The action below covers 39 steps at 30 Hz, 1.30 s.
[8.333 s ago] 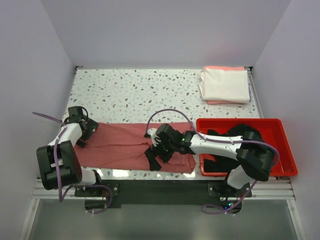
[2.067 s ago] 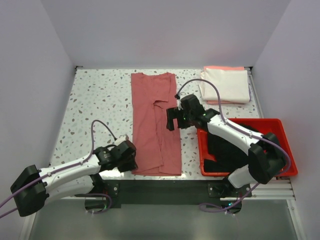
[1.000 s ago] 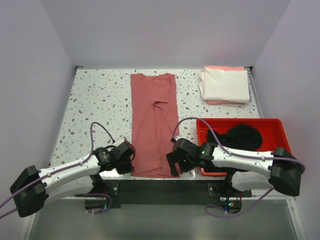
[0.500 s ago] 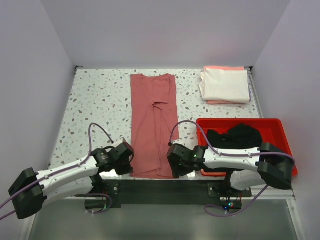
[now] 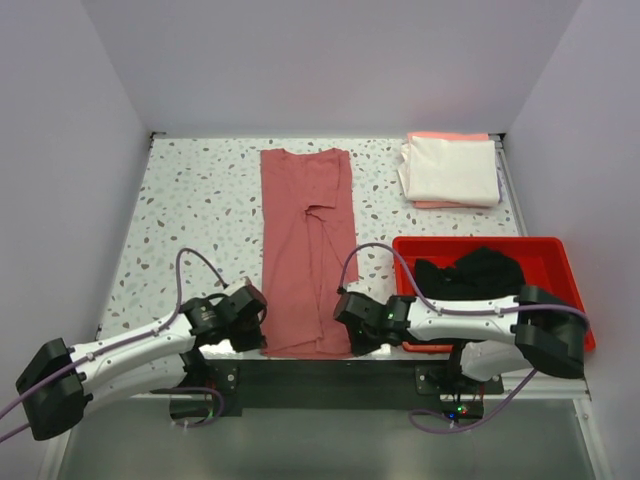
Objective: Fold and stack the t-shirts
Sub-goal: Fold the tshirt
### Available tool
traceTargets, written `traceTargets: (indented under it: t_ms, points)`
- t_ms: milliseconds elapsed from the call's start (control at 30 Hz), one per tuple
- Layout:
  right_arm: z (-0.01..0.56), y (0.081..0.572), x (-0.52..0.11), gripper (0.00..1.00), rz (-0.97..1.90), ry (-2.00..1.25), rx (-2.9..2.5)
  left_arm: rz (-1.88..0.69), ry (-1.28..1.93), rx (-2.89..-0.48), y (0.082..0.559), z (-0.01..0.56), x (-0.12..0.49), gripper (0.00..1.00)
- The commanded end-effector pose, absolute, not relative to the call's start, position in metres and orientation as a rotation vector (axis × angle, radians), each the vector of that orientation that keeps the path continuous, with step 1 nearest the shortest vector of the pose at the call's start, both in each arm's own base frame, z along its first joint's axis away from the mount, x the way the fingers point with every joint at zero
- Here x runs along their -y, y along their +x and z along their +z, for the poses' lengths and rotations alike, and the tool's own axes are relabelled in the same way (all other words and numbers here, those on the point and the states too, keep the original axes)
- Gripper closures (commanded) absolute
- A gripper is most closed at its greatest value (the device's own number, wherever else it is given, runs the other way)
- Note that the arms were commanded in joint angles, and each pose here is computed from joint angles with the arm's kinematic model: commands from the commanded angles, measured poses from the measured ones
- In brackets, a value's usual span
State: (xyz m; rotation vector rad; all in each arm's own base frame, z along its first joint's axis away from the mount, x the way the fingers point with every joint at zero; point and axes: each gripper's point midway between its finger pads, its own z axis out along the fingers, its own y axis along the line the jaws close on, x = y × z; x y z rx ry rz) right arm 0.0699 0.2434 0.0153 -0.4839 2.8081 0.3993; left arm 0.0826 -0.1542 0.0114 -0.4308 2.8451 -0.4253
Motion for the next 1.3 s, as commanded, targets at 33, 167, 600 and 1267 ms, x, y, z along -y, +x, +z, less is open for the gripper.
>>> traceTargets:
  t_ms: [33, 167, 600, 1267]
  points:
    - [0.044, 0.095, -0.251, 1.00, 0.377, -0.482, -2.666, -0.449, -0.415, -2.822, 0.087, 0.025, 0.159, 1.00]
    - [0.066, 0.117, -0.253, 1.00, 0.327, -0.487, -2.567, -0.461, -0.370, -2.759, 0.106, 0.043, 0.170, 1.00]
    - [0.132, 0.218, -0.265, 1.00, 0.352, -0.363, -2.343, -0.511, -0.386, -2.483, 0.210, 0.108, 0.188, 1.00]
    - [0.147, 0.336, -0.270, 1.00, 0.361, -0.255, -2.275, -0.389, -0.432, -2.328, 0.329, 0.145, 0.164, 1.00]
